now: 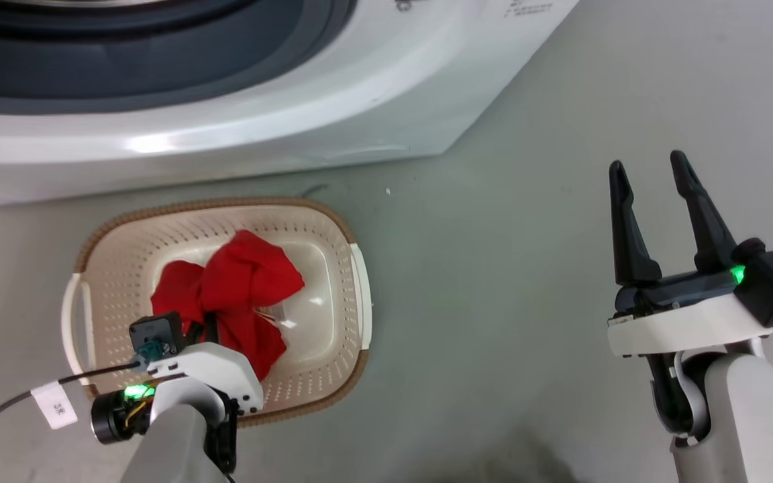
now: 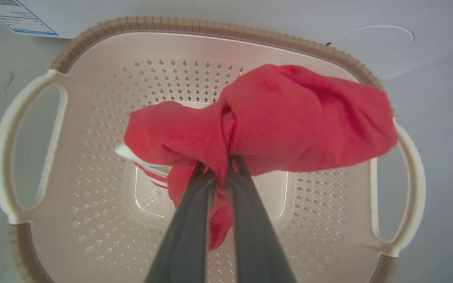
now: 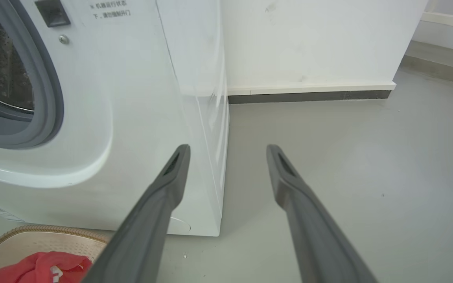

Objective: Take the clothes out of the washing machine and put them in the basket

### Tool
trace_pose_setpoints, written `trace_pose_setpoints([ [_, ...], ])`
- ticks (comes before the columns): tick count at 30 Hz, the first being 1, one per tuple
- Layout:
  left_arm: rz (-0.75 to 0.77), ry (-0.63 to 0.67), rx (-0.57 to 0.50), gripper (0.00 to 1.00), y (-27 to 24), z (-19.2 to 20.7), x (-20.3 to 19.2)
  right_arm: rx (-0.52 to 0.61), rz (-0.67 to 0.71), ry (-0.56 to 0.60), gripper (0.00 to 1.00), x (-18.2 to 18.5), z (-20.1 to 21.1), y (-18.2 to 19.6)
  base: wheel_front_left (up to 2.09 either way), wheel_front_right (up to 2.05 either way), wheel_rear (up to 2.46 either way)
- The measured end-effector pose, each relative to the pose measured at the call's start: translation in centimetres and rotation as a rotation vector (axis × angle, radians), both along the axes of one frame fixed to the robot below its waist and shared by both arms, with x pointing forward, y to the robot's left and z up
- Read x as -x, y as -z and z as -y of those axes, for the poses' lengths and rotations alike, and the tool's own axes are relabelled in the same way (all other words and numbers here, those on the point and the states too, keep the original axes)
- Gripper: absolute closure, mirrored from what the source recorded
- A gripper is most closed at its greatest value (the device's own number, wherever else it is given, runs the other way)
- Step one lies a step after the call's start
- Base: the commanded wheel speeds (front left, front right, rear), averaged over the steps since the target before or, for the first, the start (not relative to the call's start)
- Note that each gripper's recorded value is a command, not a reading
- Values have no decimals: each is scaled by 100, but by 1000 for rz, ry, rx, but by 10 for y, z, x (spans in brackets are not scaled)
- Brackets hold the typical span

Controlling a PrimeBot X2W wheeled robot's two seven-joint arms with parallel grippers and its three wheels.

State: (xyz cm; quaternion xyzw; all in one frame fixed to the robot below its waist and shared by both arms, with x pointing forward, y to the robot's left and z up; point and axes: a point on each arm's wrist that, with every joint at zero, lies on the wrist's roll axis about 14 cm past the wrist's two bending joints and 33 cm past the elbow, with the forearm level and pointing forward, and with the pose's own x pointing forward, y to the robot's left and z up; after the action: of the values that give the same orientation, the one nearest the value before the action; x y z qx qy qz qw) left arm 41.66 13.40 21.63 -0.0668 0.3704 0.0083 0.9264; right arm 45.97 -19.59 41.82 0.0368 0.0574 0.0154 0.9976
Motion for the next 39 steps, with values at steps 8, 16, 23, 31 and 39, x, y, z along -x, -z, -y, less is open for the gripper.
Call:
trace_pose_setpoints([
  [8, -174, -21, -29, 100, 62, -6, 17, -2, -80, -5, 0, -12, 3, 46, 0, 0, 0],
  [16, -297, -60, -33, 100, 97, -10, 40, 4, -131, -4, 0, -13, 7, 72, 0, 0, 0],
  [23, -325, -48, -37, 60, 99, -8, 44, 1, -138, -12, 0, -14, 4, 75, 0, 0, 0],
  [31, -235, -26, -19, 0, 66, -5, 25, 3, -72, -49, 0, -19, -7, 47, 0, 0, 0],
  [39, -106, -48, -25, 0, 13, -17, 25, 12, 11, -86, 0, -9, -20, 4, 0, 0, 0],
])
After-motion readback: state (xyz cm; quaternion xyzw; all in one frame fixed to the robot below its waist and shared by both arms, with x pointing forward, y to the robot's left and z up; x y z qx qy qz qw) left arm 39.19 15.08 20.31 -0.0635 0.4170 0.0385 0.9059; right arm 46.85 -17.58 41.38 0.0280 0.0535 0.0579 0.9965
